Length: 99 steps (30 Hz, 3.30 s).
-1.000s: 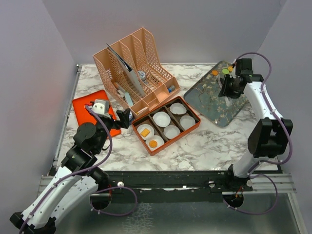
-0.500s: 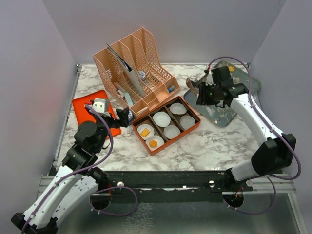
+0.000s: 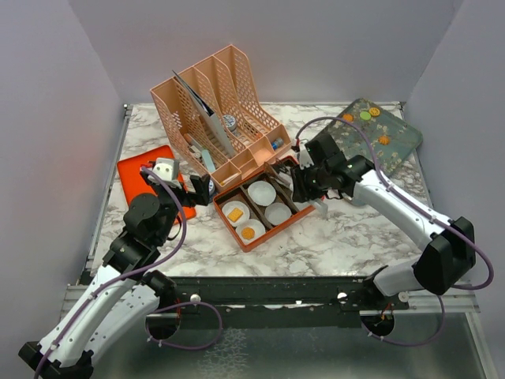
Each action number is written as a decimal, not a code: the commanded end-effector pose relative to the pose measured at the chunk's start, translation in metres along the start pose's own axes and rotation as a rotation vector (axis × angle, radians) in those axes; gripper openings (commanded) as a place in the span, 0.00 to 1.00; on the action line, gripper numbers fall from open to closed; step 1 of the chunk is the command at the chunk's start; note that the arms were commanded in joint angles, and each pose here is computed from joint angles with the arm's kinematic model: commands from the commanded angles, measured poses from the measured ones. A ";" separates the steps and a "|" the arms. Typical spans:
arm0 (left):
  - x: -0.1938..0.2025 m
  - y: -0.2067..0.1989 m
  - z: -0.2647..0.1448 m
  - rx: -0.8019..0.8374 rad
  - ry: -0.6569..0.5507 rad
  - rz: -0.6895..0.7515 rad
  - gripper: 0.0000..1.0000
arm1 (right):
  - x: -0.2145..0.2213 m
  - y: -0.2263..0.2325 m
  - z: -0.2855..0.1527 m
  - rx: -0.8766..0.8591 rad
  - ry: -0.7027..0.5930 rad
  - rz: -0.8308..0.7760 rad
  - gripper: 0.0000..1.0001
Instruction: Pack the cookies
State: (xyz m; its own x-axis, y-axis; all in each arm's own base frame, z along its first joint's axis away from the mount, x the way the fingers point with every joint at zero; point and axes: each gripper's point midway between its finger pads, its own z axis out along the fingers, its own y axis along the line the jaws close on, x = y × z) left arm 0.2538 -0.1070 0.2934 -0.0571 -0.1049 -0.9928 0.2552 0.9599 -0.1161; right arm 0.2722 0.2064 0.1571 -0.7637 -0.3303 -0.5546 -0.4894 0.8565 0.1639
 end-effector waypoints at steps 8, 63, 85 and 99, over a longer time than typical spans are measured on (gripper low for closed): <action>0.002 0.000 0.002 0.003 -0.003 0.002 0.99 | 0.009 0.037 0.003 -0.068 -0.010 -0.127 0.14; 0.000 -0.002 0.002 0.012 -0.006 0.000 0.99 | 0.013 0.042 0.015 -0.062 0.019 -0.185 0.47; -0.006 -0.006 -0.004 0.039 -0.028 -0.019 0.99 | -0.047 -0.078 -0.035 0.329 -0.082 0.060 0.38; -0.017 -0.009 -0.012 0.065 -0.067 -0.033 0.99 | -0.066 -0.223 -0.030 0.498 -0.101 0.363 0.38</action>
State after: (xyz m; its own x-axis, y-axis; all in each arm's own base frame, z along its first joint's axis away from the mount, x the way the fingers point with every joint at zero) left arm 0.2449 -0.1064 0.3049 -0.0221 -0.1355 -0.9905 0.2829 0.9494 -0.1362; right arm 0.3914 0.0434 0.1797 -0.8096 -0.0159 -0.5867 0.0111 0.9990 -0.0424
